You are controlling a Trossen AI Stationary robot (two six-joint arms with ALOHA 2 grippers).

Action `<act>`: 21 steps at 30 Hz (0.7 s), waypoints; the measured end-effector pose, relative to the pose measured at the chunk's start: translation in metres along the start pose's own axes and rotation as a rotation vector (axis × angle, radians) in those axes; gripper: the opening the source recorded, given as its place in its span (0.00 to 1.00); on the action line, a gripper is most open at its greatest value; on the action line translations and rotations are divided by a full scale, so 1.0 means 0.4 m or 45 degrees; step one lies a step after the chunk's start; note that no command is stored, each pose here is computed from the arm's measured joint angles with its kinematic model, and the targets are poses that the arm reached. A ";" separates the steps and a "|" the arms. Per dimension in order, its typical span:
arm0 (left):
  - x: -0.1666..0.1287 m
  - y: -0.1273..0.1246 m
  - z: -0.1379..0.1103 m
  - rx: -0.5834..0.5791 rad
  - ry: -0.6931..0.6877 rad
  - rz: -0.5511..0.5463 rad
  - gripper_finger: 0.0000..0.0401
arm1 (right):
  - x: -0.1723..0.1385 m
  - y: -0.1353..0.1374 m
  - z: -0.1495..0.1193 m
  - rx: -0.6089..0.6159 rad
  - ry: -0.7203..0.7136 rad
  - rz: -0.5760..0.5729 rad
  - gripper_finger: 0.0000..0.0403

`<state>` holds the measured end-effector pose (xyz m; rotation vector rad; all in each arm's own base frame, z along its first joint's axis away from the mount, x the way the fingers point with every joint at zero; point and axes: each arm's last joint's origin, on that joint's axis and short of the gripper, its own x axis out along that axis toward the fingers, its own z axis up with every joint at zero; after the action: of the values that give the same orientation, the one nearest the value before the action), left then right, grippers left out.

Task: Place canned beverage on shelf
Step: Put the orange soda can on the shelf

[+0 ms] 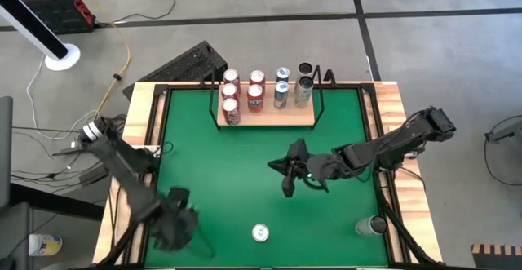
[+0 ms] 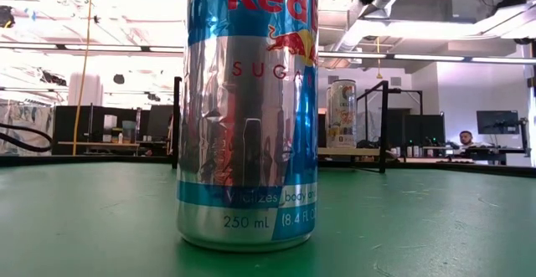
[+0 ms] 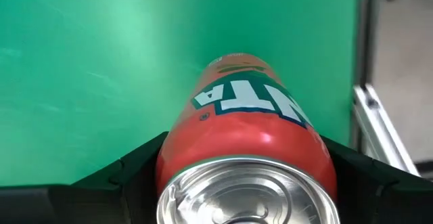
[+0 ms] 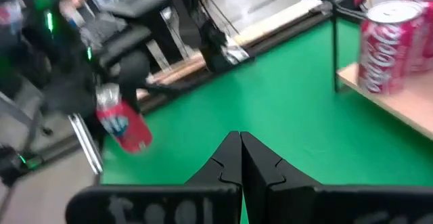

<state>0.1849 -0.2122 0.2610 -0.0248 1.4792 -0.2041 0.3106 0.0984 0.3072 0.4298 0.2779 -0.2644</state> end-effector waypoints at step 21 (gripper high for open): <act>-0.122 0.741 0.335 -0.452 -0.445 0.231 0.70 | -0.040 -0.466 0.122 -0.289 0.167 0.037 0.05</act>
<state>0.3495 0.0721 0.2796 -0.2021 1.1451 0.2037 0.2484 -0.0836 0.2858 0.2265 0.4249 -0.1739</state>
